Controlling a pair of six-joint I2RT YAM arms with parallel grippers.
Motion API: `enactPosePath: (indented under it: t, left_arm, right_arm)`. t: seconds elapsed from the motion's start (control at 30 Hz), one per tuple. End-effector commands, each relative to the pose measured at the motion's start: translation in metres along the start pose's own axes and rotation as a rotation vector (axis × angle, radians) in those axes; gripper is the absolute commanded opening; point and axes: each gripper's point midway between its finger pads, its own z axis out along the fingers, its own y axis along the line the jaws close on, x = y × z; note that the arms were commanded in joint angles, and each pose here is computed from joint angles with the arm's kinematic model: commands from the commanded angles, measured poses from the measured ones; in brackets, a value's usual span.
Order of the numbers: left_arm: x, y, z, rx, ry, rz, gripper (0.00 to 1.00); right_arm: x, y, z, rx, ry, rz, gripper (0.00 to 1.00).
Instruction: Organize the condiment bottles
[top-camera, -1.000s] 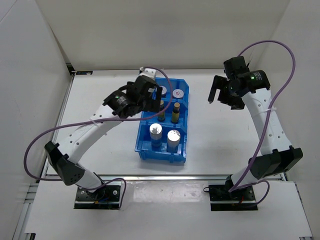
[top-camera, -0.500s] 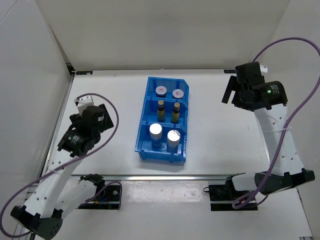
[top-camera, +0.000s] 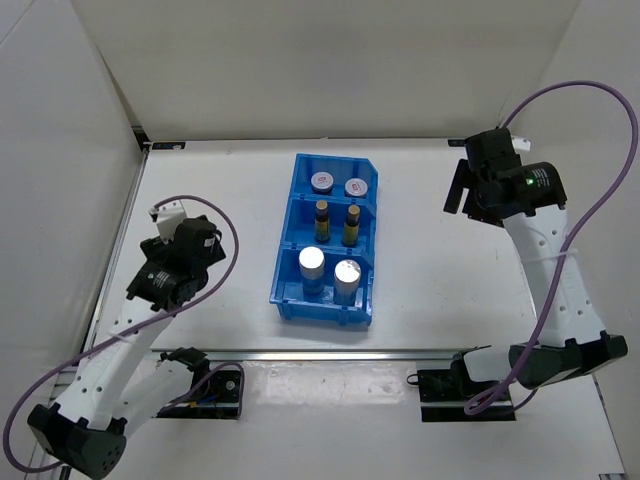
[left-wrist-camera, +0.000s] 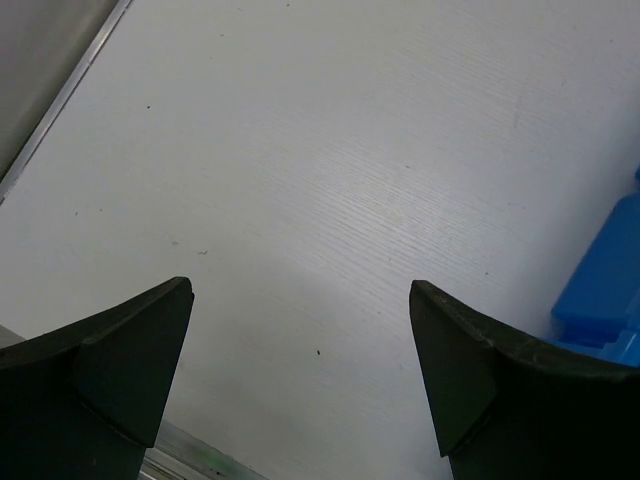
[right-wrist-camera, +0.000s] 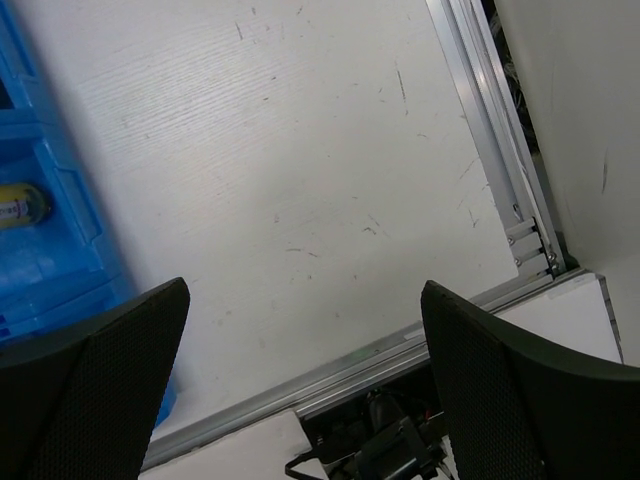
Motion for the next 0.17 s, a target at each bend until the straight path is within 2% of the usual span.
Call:
enactPosePath:
  t: [0.0, 0.13]
  left_arm:
    - [-0.0084, 0.0057, 0.006, -0.068, -0.043, -0.043, 1.0]
    - [-0.0147, 0.002, 0.0121, -0.087, -0.071, -0.062, 1.0]
  right_arm:
    - [0.0111, -0.0192, -0.0056, 0.07, 0.019, 0.004, 1.0]
    - [0.0135, -0.029, -0.0046, 0.127, 0.019, 0.007, 1.0]
